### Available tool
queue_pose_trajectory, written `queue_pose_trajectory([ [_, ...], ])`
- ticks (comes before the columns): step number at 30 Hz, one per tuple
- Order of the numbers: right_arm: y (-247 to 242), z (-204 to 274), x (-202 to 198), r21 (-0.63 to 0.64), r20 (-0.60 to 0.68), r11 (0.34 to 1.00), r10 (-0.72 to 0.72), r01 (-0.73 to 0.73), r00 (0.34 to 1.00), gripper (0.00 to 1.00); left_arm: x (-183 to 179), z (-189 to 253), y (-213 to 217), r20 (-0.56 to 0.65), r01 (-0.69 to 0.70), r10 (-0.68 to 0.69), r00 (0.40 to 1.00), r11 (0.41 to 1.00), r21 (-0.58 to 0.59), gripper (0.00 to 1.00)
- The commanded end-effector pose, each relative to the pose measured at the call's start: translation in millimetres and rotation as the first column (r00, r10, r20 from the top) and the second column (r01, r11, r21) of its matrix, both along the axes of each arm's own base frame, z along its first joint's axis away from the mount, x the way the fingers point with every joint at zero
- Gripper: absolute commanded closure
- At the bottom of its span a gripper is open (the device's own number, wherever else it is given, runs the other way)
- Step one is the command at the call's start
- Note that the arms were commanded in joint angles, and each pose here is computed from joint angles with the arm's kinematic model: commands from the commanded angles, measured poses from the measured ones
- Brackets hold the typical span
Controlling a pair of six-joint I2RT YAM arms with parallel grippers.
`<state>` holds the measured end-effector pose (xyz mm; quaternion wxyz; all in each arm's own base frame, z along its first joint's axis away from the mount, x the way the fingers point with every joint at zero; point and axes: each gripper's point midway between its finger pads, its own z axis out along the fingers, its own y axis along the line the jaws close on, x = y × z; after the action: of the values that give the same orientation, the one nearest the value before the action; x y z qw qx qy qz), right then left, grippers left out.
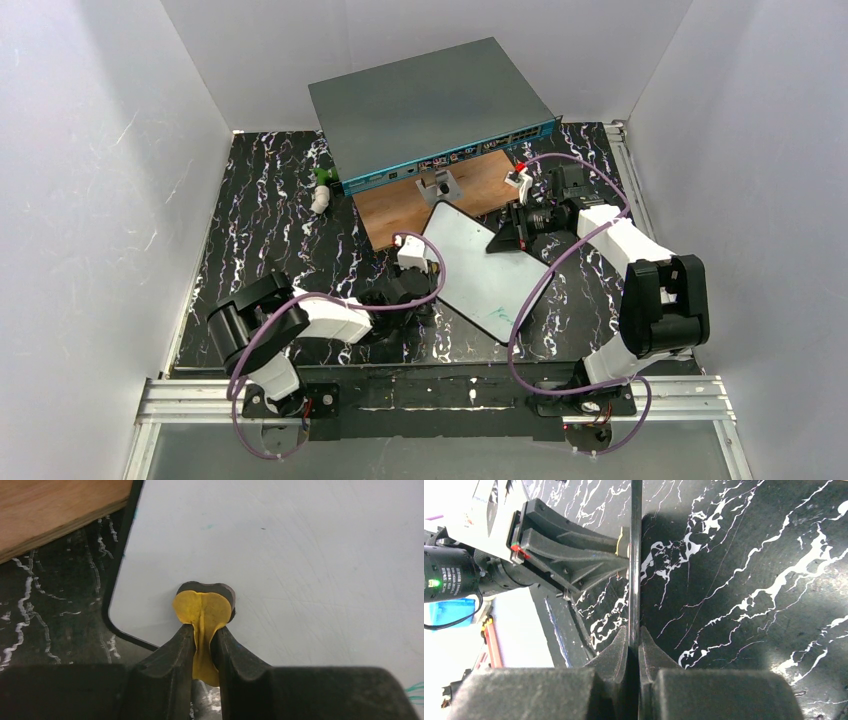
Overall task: Erase the whiteboard
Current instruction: Erase the whiteboard at the center of the board.
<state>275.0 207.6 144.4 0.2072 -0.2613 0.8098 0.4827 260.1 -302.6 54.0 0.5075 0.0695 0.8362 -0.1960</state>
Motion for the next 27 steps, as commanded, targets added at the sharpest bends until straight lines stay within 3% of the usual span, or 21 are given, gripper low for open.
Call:
queue_pose_trajectory([
  [1,24.9,17.4,-39.2,0.109,-0.094,0.986,0.138,-0.128,0.986,0.99,-48.0,23.6,-90.6,-0.053,0.300,-0.321,0.946,0.923,-0.242,1.00],
  [7,24.9,17.8,-39.0,0.108,-0.096,0.986,0.136,-0.125,0.986,0.99,-66.5,35.3,-122.2,-0.046,0.364,-0.396,0.917,0.878,-0.310,1.00],
  [18,25.3,20.2,-39.5,0.114,-0.093,0.985,0.137,-0.126,0.986,0.99,-100.4,34.1,-173.2,-0.064,0.468,-0.512,0.857,0.824,-0.320,1.00],
  [27,25.0,20.7,-39.1,0.114,-0.091,0.986,0.136,-0.125,0.987,0.99,-80.3,12.4,-141.6,-0.110,0.332,-0.354,0.929,0.927,-0.175,1.00],
])
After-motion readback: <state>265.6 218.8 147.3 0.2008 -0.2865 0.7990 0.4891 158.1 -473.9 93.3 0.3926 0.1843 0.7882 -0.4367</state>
